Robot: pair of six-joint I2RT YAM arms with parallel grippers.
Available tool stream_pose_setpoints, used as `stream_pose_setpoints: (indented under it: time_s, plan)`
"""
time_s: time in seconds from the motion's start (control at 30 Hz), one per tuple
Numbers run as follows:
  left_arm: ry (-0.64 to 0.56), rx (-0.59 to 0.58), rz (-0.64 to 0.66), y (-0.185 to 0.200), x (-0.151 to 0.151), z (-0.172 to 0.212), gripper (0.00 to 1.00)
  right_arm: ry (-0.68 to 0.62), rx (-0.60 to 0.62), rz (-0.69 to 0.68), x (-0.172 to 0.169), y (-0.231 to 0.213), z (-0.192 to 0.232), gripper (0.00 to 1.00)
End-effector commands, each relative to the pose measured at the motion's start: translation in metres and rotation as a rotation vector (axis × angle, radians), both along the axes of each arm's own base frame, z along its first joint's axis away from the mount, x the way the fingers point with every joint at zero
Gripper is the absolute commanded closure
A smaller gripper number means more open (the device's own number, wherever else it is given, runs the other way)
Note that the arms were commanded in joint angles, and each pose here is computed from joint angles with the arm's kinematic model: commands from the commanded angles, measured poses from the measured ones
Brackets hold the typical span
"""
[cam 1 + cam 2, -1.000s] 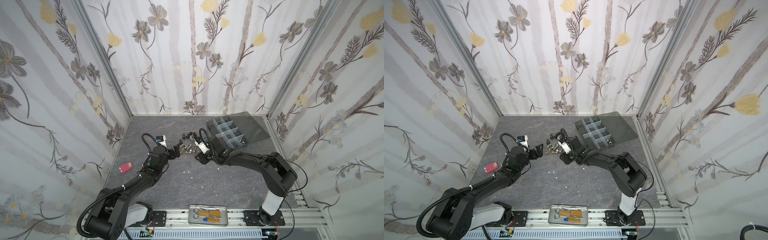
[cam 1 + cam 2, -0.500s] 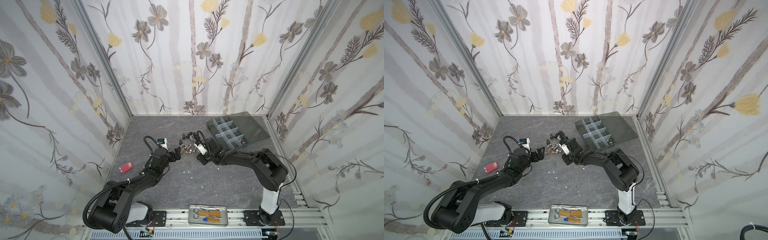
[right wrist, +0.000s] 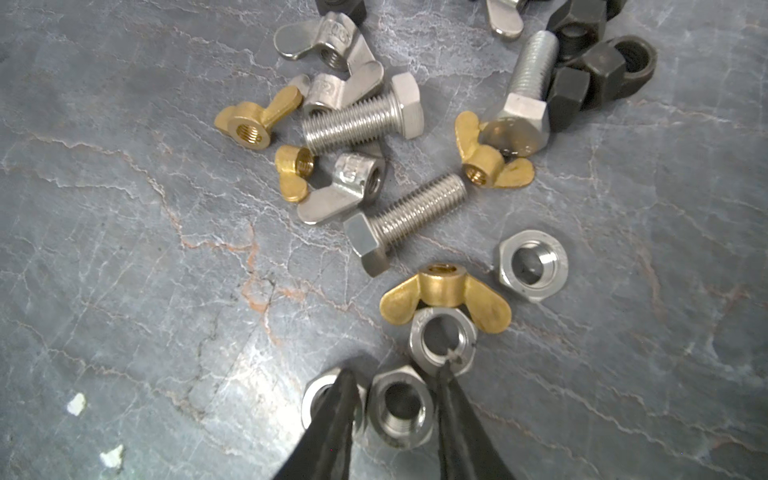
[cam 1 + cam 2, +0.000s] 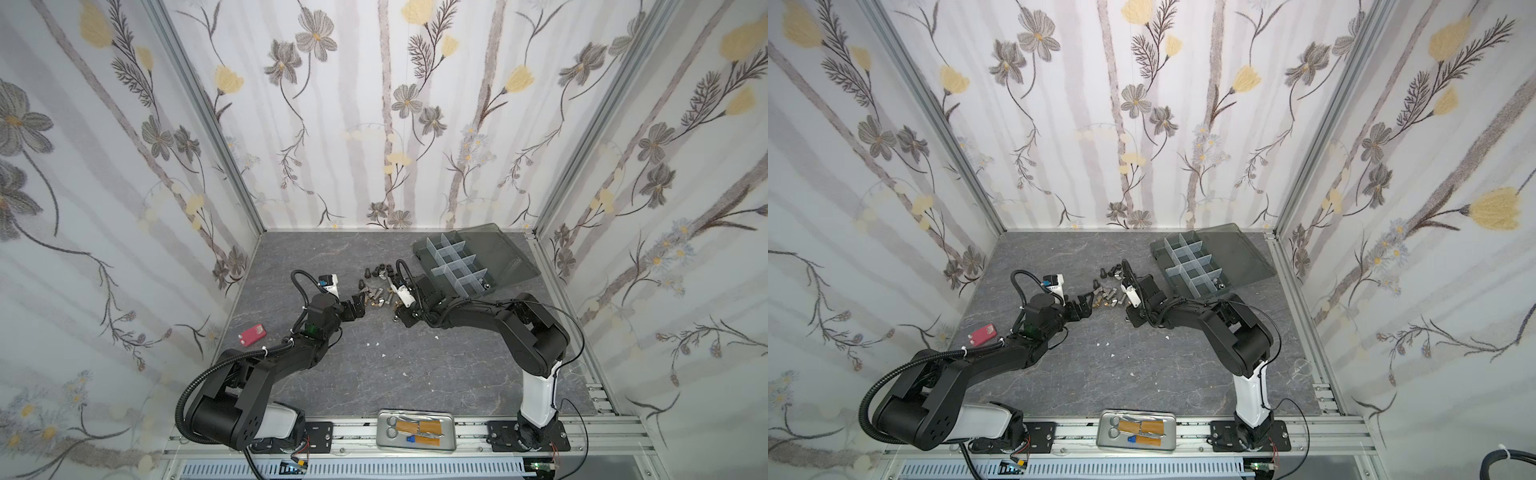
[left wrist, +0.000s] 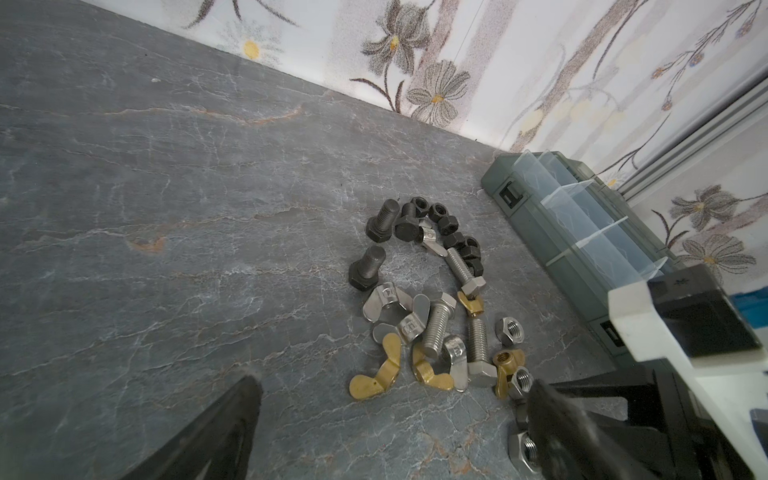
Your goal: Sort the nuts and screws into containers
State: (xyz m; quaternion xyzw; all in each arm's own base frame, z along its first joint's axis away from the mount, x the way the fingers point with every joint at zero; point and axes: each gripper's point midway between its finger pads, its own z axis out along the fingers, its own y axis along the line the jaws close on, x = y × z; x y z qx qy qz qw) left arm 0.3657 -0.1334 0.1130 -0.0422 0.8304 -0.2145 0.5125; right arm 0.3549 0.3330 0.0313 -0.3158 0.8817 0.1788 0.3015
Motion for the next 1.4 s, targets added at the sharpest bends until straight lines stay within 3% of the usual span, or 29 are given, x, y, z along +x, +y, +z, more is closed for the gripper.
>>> stream_pose_setpoints:
  time_s: [0.0, 0.43, 0.53, 0.8, 0.93, 1.03, 1.1, 1.13, 1.37]
  plan:
    - [-0.037, -0.021, -0.013, -0.007, 0.006, 0.011, 0.0, 0.028, -0.061, -0.015, -0.007, -0.014, -0.012, 0.67]
    - [-0.027, -0.01, -0.038, -0.021, 0.015, 0.008, 0.0, 0.027, -0.075, -0.046, -0.007, -0.028, -0.005, 0.71]
    - [-0.03, -0.01, -0.044, -0.024, 0.015, 0.01, 0.0, 0.041, -0.08, -0.054, -0.004, -0.028, -0.01, 0.66]
    - [-0.042, 0.004, -0.039, -0.023, 0.016, 0.013, 0.0, 0.03, -0.024, -0.086, 0.004, -0.035, 0.011, 0.76]
    - [-0.043, 0.001, -0.043, -0.025, 0.017, 0.013, 0.0, 0.035, -0.033, -0.091, 0.005, -0.041, 0.007, 0.77]
    - [-0.045, 0.0, -0.046, -0.026, 0.018, 0.014, 0.0, 0.045, -0.038, -0.08, 0.004, -0.04, 0.002, 0.7]
    - [-0.046, 0.004, -0.046, -0.025, 0.018, 0.014, 0.0, 0.047, -0.033, -0.07, 0.002, -0.039, 0.003, 0.57]
    - [-0.043, 0.006, -0.046, -0.025, 0.018, 0.013, 0.0, 0.047, -0.027, -0.059, 0.001, -0.037, 0.003, 0.55]
    - [-0.05, 0.002, -0.058, -0.028, 0.018, 0.015, 0.0, 0.059, -0.049, -0.057, 0.001, -0.036, -0.008, 0.54]
